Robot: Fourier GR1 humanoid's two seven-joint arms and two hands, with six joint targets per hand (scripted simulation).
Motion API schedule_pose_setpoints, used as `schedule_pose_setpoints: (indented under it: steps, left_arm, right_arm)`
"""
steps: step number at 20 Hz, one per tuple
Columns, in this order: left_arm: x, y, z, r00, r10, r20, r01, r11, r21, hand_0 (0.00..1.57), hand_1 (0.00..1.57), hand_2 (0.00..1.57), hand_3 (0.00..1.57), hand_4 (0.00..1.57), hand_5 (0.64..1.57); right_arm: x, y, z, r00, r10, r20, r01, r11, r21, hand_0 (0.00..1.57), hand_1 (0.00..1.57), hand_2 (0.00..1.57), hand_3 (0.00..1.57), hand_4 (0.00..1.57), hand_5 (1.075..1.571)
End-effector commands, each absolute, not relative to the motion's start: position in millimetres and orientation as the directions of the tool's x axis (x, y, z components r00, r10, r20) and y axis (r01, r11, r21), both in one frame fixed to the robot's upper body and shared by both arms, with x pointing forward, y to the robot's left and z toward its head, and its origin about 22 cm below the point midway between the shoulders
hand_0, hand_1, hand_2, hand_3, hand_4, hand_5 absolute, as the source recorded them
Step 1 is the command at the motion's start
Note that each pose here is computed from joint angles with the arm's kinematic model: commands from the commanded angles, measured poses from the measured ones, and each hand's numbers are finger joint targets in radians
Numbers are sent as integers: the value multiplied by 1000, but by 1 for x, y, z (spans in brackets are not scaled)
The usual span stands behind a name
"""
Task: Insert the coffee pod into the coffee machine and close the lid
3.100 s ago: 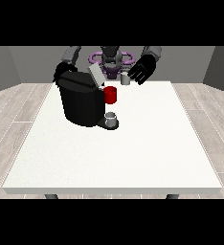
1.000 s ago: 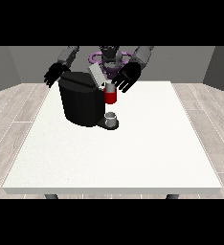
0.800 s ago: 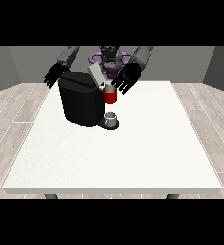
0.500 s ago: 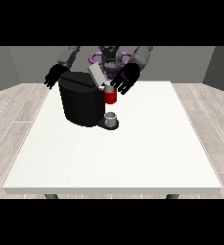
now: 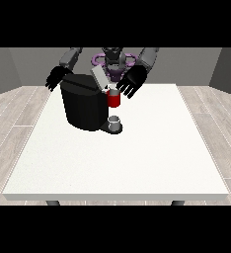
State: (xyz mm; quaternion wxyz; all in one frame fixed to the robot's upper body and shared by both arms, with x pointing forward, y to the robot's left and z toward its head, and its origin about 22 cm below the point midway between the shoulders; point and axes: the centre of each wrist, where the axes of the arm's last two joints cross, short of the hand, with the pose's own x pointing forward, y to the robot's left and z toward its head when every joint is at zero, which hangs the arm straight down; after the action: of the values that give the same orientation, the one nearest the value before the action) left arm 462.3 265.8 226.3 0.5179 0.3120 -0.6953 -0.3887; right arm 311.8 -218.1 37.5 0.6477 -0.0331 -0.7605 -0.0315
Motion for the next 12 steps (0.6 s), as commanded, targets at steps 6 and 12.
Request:
schedule_pose_setpoints:
  steps: [6,12]
  left_arm:
    - [462,262,226,-317,-860,401,14,418,908,0,0,378,112,0,1571]
    - [462,264,233,-293,-884,364,4,380,925,0,0,0,0,0,1571]
  right_arm:
    - [325,-223,55,-208,-6,978,95,995,26,0,0,0,0,458,1571]
    - [319,-225,40,-176,6,984,102,995,12,0,0,0,0,411,1571]
